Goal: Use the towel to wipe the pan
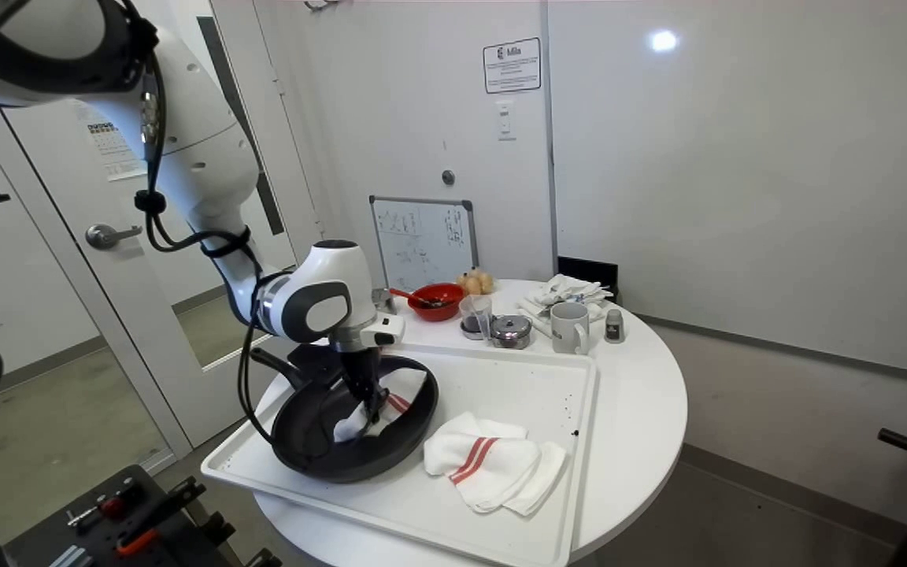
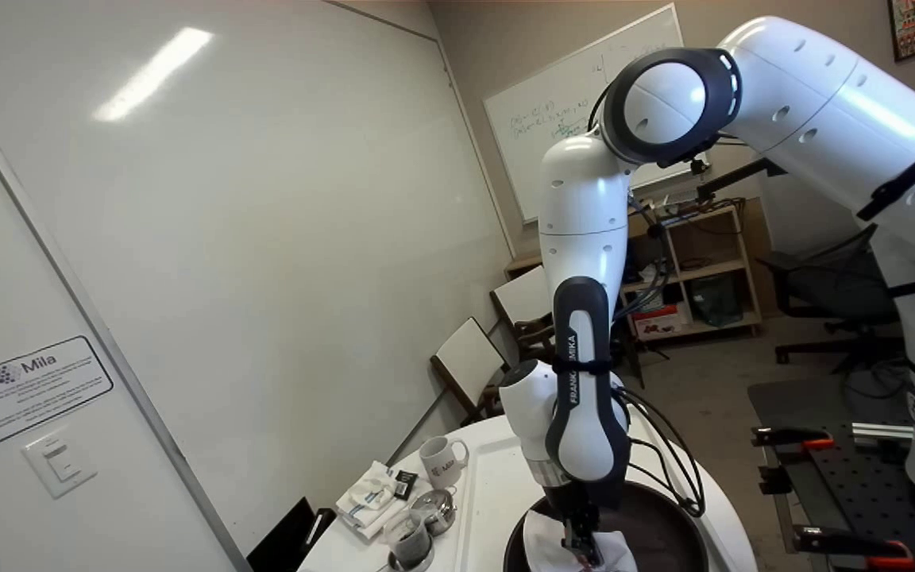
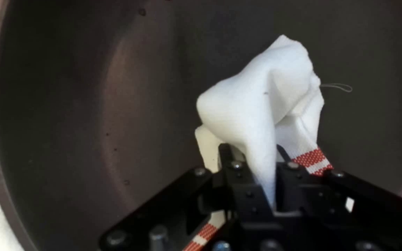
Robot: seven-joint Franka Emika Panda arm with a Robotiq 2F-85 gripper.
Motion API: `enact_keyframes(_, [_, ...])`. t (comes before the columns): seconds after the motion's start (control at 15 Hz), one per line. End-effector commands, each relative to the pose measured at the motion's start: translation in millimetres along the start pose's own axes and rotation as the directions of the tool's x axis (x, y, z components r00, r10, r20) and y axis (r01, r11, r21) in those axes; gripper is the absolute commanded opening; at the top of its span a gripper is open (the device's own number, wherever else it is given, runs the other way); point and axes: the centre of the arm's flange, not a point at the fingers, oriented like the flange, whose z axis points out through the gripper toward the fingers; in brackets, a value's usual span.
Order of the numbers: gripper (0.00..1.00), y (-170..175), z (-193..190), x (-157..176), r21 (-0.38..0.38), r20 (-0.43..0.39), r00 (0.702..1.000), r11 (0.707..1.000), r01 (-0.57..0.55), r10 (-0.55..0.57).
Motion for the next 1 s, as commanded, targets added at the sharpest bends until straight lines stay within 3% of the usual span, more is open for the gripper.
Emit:
enact_keyframes(0.0, [0.10, 0, 0, 0, 0.000, 0.000, 1.000, 1.000, 0.000, 0.000])
enact_keyframes(0.53, [0.10, -57, 19, -14, 0.002, -0.008, 0.987, 0.987, 0.164, -0.163])
enact_keyframes(0.93, [0.10, -121, 32, -44, -0.017, -0.026, 0.940, 0.940, 0.341, -0.342])
